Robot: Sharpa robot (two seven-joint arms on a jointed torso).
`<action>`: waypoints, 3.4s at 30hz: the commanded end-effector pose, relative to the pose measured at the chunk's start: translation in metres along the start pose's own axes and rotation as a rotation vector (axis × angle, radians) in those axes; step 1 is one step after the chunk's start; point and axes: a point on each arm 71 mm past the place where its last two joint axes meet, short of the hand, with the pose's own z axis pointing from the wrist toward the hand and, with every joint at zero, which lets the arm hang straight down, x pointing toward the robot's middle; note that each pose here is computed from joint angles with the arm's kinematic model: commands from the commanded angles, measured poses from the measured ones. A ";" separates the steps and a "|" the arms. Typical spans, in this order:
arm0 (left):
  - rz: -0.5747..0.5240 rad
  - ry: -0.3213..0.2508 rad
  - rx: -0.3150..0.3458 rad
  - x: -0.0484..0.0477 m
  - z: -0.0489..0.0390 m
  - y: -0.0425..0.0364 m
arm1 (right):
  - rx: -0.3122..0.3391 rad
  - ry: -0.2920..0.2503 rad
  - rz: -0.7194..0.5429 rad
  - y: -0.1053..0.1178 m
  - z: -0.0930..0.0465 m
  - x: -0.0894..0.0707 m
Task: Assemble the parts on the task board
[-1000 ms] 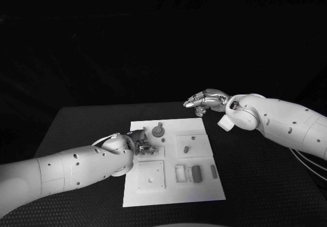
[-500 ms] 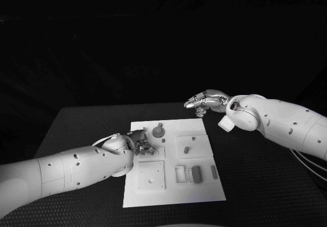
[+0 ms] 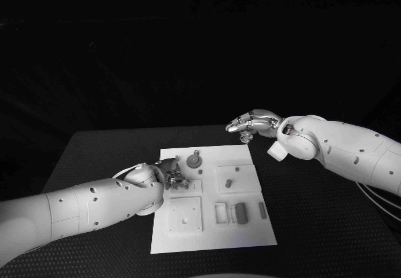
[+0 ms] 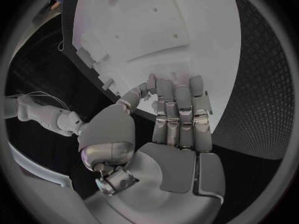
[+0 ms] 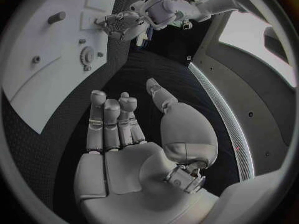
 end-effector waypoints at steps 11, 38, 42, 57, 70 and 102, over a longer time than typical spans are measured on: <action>0.007 0.044 0.003 0.0035 0.0008 -0.0019 | -0.001 0.020 -0.002 0.000 0.001 0.002; 0.004 0.042 0.021 0.0042 -0.0016 -0.0048 | 0.002 0.022 0.001 -0.003 0.000 0.003; 0.001 0.028 0.021 0.0029 -0.0015 -0.0041 | 0.003 0.021 0.001 -0.003 0.000 0.003; -0.005 0.009 0.021 0.0007 -0.0012 -0.0021 | 0.004 0.022 0.002 -0.003 0.000 0.004; -0.114 0.034 0.006 -0.0176 -0.0067 0.0048 | 0.010 0.011 0.001 -0.006 -0.001 0.001; -0.067 0.086 -0.237 -0.1310 0.0592 0.0268 | 0.015 -0.001 -0.002 -0.006 0.003 0.000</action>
